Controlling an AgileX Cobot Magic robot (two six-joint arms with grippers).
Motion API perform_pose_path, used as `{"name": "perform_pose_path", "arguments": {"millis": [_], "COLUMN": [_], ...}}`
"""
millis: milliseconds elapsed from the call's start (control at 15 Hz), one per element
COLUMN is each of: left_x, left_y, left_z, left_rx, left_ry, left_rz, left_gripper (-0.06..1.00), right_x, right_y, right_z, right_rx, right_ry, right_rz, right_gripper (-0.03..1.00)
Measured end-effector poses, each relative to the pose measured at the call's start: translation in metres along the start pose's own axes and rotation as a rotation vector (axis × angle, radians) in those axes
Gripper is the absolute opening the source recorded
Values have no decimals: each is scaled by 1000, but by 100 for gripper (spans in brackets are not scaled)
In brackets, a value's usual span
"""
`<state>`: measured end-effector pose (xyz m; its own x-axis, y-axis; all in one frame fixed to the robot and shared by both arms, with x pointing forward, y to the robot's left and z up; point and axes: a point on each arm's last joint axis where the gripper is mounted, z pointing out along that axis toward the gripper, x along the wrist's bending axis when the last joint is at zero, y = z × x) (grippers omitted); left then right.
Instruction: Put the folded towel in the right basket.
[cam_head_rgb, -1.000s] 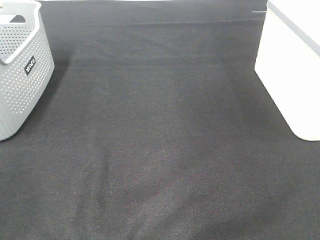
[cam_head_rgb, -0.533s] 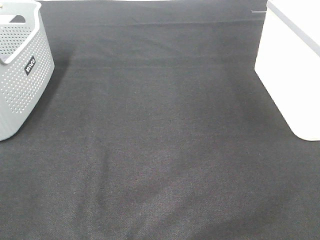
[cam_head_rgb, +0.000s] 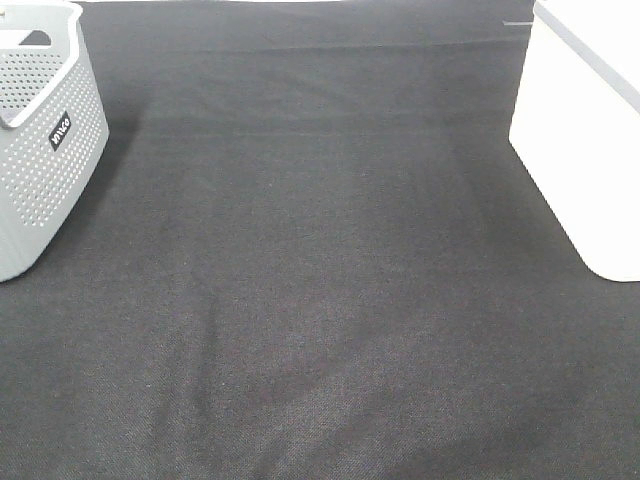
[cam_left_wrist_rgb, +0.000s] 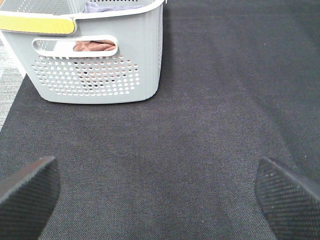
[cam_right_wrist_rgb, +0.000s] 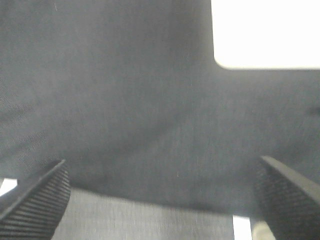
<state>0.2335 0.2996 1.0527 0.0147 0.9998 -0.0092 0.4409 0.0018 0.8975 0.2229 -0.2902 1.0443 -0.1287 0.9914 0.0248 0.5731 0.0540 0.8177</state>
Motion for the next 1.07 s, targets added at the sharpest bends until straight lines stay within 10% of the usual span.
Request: {"name": "perform_pose_path", "arguments": {"millis": [1067], "left_x": [0], "left_y": [0], "left_z": [0], "left_rx": [0], "left_ry": [0], "left_rz": [3], "left_gripper": [99], "right_x": [-4], "right_y": [1], "right_z": [15], "right_rx": [-54], "right_ry": [-26], "right_rz": [-24], "right_gripper": [97]}}
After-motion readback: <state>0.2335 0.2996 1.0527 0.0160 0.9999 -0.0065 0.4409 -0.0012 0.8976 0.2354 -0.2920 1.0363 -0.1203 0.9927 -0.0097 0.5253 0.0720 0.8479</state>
